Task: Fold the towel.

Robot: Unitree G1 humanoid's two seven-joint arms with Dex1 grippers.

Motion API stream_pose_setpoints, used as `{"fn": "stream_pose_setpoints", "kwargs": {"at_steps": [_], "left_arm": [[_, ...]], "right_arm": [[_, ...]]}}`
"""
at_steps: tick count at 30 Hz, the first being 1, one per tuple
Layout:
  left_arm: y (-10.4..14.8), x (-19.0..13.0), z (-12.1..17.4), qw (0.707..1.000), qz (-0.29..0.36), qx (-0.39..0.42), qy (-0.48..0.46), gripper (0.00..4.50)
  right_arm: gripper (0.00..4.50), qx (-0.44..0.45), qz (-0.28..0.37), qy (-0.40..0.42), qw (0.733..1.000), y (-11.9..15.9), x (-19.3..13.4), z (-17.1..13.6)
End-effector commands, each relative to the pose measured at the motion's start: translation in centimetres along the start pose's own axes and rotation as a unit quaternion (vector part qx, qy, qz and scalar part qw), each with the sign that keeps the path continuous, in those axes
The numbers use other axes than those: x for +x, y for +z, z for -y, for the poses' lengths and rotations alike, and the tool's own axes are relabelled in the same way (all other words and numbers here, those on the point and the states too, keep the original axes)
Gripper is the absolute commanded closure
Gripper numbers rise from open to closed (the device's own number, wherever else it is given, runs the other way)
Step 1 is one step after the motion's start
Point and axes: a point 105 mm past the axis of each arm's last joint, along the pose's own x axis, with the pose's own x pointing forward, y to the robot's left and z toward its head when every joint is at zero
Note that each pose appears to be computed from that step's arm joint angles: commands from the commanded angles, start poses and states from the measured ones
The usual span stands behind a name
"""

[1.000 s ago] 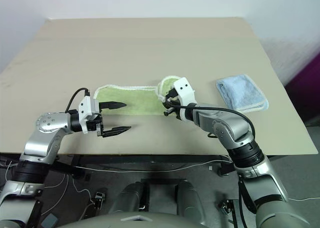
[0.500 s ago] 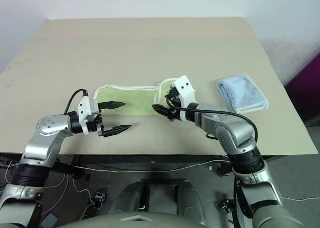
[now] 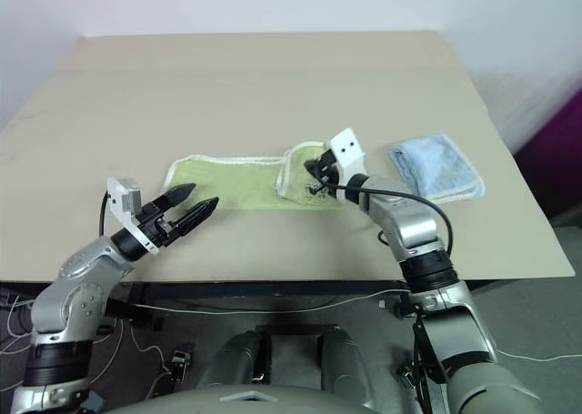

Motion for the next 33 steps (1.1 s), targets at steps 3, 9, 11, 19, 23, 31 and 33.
{"fn": "stream_pose_setpoints", "kwargs": {"at_steps": [3,9,11,19,23,31,33], "left_arm": [[0.7,-0.8,0.0,0.996,0.041,-0.045,0.067,0.00],[0.3,-0.8,-0.6,0.986,0.051,-0.089,0.130,0.00],[0.3,-0.9,-1.2,0.981,0.054,-0.106,0.155,0.00],[-0.2,-1.5,-2.9,0.956,0.067,-0.196,0.206,0.00],[-0.2,-1.3,-3.8,0.946,0.070,-0.222,0.228,0.00],[-0.7,0.5,-5.4,0.928,0.055,-0.272,0.249,0.00],[-0.7,1.0,-5.2,0.929,0.050,-0.275,0.244,0.00]], "right_arm": [[4.47,-0.035,-0.030,-0.004,0.999,-2.6,0.9,0.4],[4.47,-0.048,0.079,0.024,0.995,2.7,-0.8,-0.1],[4.47,-0.058,0.112,0.030,0.991,4.6,-1.8,-0.4],[4.47,-0.078,0.174,0.009,0.982,9.5,-4.9,0.3],[4.47,-0.079,0.176,-0.005,0.981,9.7,-5.2,0.7],[4.47,-0.073,0.181,-0.015,0.981,9.8,-5.4,0.6],[4.47,-0.071,0.181,-0.016,0.981,9.8,-5.5,0.5]]}}
